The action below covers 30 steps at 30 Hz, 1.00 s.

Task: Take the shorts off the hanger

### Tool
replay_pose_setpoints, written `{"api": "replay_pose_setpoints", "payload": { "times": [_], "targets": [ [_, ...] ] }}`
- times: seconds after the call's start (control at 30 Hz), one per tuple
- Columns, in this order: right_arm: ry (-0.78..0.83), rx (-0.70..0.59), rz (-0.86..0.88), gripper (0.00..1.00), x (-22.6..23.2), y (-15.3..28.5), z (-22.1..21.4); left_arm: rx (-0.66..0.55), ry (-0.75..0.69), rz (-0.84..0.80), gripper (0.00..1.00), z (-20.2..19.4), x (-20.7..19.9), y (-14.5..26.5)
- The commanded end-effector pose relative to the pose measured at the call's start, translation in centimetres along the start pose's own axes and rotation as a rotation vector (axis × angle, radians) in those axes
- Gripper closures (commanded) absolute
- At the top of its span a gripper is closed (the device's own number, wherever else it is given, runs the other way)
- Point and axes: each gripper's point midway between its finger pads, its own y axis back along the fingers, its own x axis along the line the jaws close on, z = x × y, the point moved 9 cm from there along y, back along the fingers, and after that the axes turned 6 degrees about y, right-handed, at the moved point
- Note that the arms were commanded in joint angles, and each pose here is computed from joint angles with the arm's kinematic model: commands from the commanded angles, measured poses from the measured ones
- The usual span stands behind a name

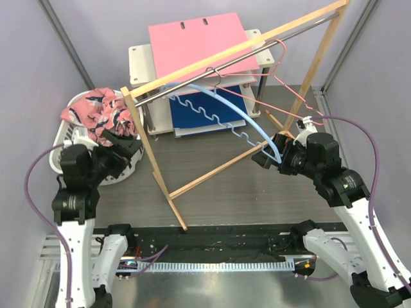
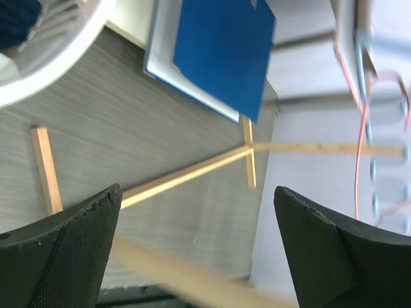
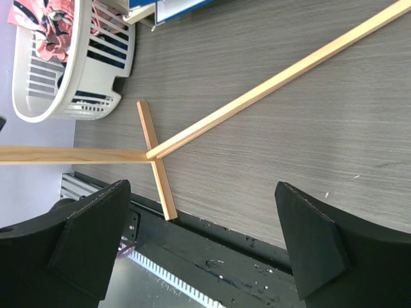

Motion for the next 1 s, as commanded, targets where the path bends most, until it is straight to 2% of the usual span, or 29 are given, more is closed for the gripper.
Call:
{"api": "replay_pose_setpoints", "payload": {
  "times": [0.0,0.03,0.17,0.27,0.3,0.4,0.47,0.67,0.7,0.77,0.83,0.97],
  "targets": [
    [-0.021,-0.003,0.041,0.0,0.0,-0.5,-0.6,0.154,-0.168,-0.124,0.0,-3.5,3.2,1.7],
    [-0.051,0.004,0.045,0.0,0.0,-0.8,-0.8,0.217,-0.168,-0.173,0.0,-4.3,3.5,2.0],
    [-0.136,-0.007,0.073,0.0,-0.4,-2.2,-1.8,0.332,-0.106,-0.269,0.0,-6.7,5.2,2.7],
    [-0.207,-0.025,0.078,0.0,-1.1,-3.4,-2.7,0.368,-0.1,-0.363,0.0,-7.9,6.2,3.3],
    [-0.232,-0.023,0.068,0.0,-1.6,-3.8,-3.5,0.432,-0.055,-0.374,0.0,-8.7,7.1,3.0],
    [-0.303,-0.038,0.069,0.0,-2.4,-4.6,-4.7,0.504,0.004,-0.416,0.0,-10.0,8.8,2.8],
    [-0.316,-0.051,0.095,0.0,-2.6,-4.8,-5.2,0.483,-0.003,-0.451,0.0,-10.6,9.5,3.3],
    [-0.436,-0.063,0.112,0.0,-4.1,-5.7,-7.8,0.405,0.101,-0.426,0.0,-11.0,10.9,2.4],
    [-0.45,-0.03,0.122,0.01,-4.6,-6.2,-9.0,0.394,0.105,-0.437,0.0,-11.0,11.1,2.3],
    [-0.471,-0.046,0.194,0.0,-4.4,-6.6,-9.3,0.336,0.067,-0.505,0.0,-10.9,10.8,2.6],
    [-0.489,-0.022,0.214,0.0,-5.2,-7.2,-10.9,0.334,0.028,-0.503,0.0,-10.9,11.0,2.3],
    [-0.527,-0.092,0.212,0.0,-7.0,-7.8,-13.1,0.302,-0.019,-0.497,0.0,-10.9,12.1,1.1]
  ]
}}
